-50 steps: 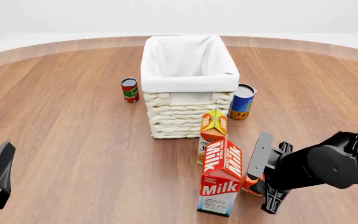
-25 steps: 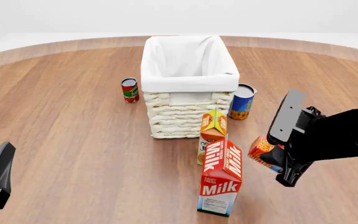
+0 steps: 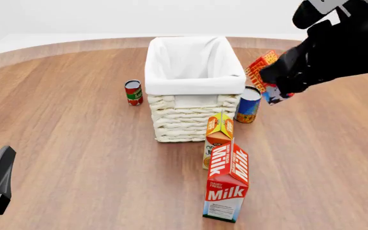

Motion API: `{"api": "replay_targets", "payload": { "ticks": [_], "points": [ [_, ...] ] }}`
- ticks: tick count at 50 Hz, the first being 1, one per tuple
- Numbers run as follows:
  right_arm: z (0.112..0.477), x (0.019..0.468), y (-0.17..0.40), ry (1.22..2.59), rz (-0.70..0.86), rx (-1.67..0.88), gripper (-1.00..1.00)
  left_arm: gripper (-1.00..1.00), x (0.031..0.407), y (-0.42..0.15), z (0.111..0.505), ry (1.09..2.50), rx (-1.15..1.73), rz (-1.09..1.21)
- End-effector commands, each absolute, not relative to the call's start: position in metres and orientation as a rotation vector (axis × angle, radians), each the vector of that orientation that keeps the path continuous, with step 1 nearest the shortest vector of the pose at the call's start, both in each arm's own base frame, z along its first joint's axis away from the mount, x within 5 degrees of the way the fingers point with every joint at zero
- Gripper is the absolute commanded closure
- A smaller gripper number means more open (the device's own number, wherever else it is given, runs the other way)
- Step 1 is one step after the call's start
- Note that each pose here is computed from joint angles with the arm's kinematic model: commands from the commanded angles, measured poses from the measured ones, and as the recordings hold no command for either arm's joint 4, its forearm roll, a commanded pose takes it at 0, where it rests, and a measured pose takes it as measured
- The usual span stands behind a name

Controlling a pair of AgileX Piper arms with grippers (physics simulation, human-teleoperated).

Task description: Pick up the butter and put it in the basket.

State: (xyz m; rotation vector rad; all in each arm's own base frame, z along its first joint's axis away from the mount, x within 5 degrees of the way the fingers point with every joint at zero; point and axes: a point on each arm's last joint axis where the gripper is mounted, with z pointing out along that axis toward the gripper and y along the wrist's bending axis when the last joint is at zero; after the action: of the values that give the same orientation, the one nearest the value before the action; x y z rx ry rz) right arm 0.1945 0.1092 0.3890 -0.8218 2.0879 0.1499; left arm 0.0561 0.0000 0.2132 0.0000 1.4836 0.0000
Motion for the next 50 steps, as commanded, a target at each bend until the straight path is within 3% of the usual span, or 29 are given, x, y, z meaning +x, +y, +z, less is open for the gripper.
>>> {"api": "replay_targets", "payload": {
  "ticks": [1, 9, 14, 24, 27, 35, 50],
  "points": [
    [0.443, 0.201, 0.11, 2.025, 0.258, -0.599, 1.0, -1.0, 0.056, 0.0, 0.213, 1.484, 0.0, 0.0],
    [0.489, 0.193, 0.116, 1.894, 0.359, -0.52, 1.0, -1.0, 0.056, 0.0, 0.213, 1.484, 0.0, 0.0],
    [0.496, 0.192, 0.125, 1.857, 0.401, -0.535, 1.0, -1.0, 0.056, 0.0, 0.213, 1.484, 0.0, 0.0],
    [0.473, 0.234, 0.15, 1.889, 0.47, -0.424, 1.0, -1.0, 0.056, 0.0, 0.213, 1.484, 0.0, 0.0],
    [0.465, 0.256, 0.158, 1.909, 0.416, -0.461, 1.0, -1.0, 0.056, 0.0, 0.213, 1.484, 0.0, 0.0],
    [0.479, 0.269, 0.182, 1.886, 0.46, -0.483, 1.0, -1.0, 0.056, 0.0, 0.213, 1.484, 0.0, 0.0],
    [0.453, 0.306, 0.224, 1.985, 0.438, -0.574, 1.0, -1.0, 0.056, 0.0, 0.213, 1.484, 0.0, 0.0]
  ]
}}
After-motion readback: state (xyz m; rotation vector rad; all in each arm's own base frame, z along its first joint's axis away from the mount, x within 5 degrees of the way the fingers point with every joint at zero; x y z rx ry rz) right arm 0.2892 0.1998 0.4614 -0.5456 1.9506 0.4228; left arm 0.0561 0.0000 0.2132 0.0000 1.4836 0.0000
